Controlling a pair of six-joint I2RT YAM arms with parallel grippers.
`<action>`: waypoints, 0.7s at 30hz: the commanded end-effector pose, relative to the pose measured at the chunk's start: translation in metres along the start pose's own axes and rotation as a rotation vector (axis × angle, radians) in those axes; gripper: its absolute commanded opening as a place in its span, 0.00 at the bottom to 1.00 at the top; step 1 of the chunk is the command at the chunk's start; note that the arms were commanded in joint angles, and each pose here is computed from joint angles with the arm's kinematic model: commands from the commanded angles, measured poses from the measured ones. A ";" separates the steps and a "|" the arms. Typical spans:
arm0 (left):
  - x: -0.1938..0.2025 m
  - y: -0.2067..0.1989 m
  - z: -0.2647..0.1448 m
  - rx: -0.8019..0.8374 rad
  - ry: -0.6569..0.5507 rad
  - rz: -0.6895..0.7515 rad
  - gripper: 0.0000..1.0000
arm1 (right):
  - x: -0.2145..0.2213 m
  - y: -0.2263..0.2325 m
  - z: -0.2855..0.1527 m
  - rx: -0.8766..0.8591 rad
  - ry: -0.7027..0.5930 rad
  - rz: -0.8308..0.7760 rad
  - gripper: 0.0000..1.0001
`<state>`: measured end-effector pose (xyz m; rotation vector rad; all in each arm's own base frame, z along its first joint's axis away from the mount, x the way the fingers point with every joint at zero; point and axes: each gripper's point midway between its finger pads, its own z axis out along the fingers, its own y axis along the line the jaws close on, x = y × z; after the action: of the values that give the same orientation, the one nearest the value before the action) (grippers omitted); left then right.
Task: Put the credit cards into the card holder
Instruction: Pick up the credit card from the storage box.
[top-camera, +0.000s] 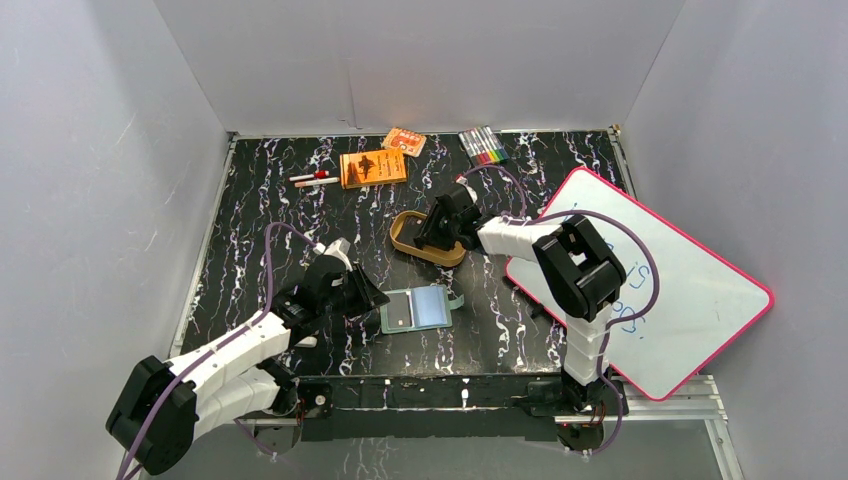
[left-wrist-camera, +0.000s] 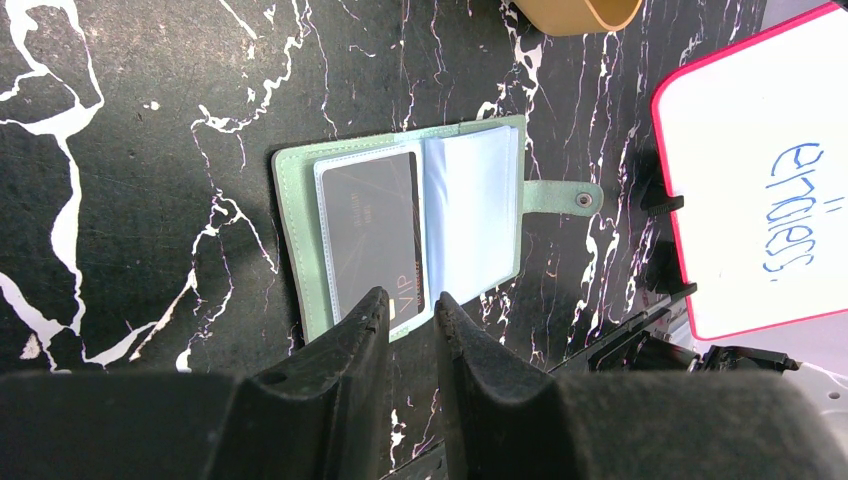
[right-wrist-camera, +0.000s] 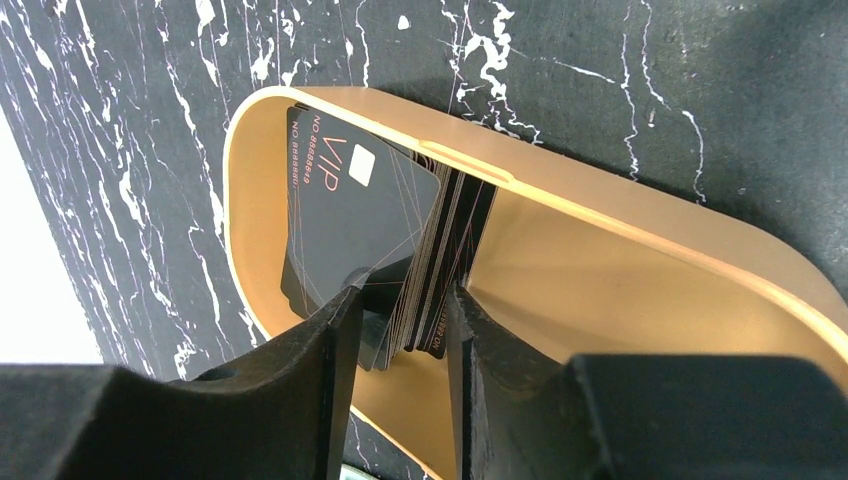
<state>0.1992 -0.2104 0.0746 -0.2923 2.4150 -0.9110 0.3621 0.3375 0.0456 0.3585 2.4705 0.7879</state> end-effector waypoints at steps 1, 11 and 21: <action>0.001 0.001 -0.002 -0.003 -0.001 0.012 0.22 | -0.012 0.008 -0.009 -0.018 -0.052 0.007 0.41; 0.002 0.001 -0.002 0.000 0.001 0.006 0.22 | -0.015 0.016 -0.016 -0.053 -0.065 0.002 0.28; 0.002 0.001 -0.002 0.001 0.000 0.005 0.22 | -0.018 0.021 -0.025 -0.075 -0.077 0.002 0.17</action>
<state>0.1992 -0.2105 0.0746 -0.2935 2.4153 -0.9119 0.3624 0.3372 0.0556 0.3588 2.4374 0.8129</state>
